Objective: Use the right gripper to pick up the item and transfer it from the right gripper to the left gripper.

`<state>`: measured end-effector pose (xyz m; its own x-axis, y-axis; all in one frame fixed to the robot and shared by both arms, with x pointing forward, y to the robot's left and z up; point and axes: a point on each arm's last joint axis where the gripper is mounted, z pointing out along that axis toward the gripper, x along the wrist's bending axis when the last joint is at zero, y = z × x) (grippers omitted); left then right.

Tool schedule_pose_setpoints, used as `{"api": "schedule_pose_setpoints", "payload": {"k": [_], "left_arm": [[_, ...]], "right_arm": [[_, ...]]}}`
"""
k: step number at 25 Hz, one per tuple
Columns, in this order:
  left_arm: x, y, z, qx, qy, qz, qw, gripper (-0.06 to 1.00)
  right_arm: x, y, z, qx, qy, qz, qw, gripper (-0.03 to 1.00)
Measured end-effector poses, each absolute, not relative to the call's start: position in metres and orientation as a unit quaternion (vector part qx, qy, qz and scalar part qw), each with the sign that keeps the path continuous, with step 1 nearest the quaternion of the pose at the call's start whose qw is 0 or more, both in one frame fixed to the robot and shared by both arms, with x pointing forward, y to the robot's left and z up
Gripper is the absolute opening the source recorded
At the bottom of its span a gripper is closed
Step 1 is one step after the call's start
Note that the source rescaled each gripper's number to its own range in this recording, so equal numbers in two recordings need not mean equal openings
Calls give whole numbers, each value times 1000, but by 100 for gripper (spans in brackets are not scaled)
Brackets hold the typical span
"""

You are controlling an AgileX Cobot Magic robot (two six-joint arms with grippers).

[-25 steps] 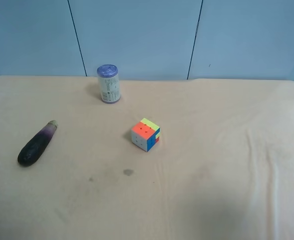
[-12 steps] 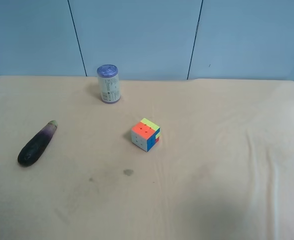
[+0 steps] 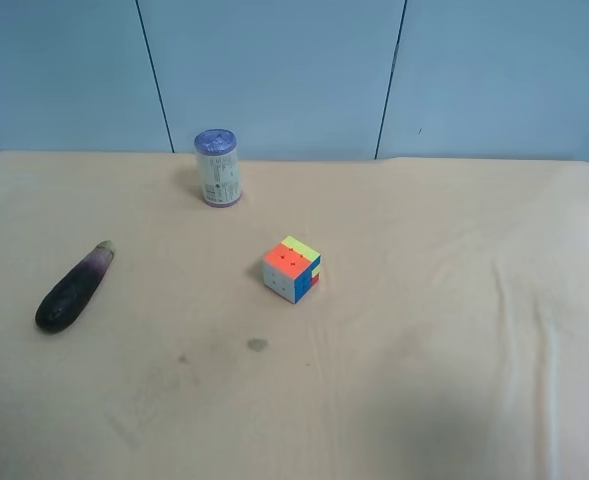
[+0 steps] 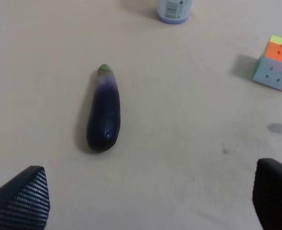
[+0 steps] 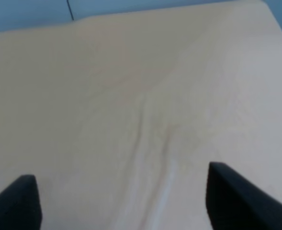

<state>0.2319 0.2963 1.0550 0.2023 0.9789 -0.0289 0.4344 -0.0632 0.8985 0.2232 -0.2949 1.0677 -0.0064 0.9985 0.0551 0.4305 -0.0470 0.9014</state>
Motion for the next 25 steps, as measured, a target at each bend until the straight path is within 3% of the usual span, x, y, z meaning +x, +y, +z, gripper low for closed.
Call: {"api": "schedule_pose_setpoints", "payload": {"k": [25], "left_arm": [[232,296,1055,651,543,325,420,97]], "right_arm": [[223,-295,1068,606,589,395,360,55]]}}
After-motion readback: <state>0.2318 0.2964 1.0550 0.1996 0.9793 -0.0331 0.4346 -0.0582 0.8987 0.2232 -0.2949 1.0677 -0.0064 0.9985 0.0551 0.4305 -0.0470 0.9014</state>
